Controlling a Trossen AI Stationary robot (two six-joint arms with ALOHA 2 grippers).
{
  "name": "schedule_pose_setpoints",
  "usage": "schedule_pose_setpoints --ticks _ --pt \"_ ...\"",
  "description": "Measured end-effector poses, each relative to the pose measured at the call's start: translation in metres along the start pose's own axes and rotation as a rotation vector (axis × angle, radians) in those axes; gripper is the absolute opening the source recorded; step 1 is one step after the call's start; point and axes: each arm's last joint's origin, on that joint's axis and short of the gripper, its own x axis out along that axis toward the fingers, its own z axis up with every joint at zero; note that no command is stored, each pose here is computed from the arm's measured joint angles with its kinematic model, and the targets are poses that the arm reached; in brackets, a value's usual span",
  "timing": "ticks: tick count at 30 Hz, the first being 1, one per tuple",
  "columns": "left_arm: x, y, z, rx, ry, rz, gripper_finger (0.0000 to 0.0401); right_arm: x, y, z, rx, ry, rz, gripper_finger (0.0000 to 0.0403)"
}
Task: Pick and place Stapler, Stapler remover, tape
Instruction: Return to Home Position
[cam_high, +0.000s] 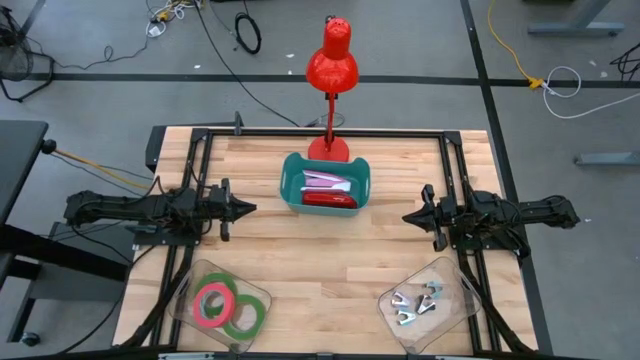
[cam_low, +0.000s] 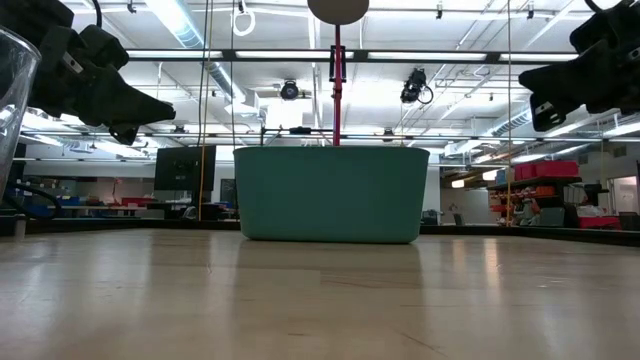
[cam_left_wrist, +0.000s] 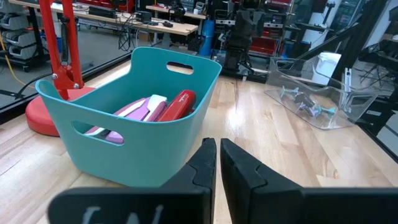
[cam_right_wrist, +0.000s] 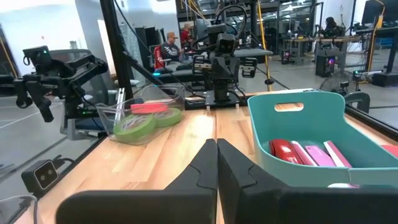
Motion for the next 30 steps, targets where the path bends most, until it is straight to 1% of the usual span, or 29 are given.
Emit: schedule_pose_setpoints --ticks 9,16,30 --pt "0.0000 0.0000 0.0000 0.000 0.000 0.000 0.0028 -0.0001 0.0016 0.0009 0.049 -0.004 0.052 0.0002" --pt "0.0000 0.0000 0.0000 0.000 0.000 0.000 0.0028 -0.0001 0.0015 0.0009 0.002 -0.005 0.049 0.0002" --pt "0.0000 0.0000 0.0000 0.000 0.000 0.000 0.0028 0.0000 0.0012 0.0009 -0.010 -0.006 0.040 0.0002"
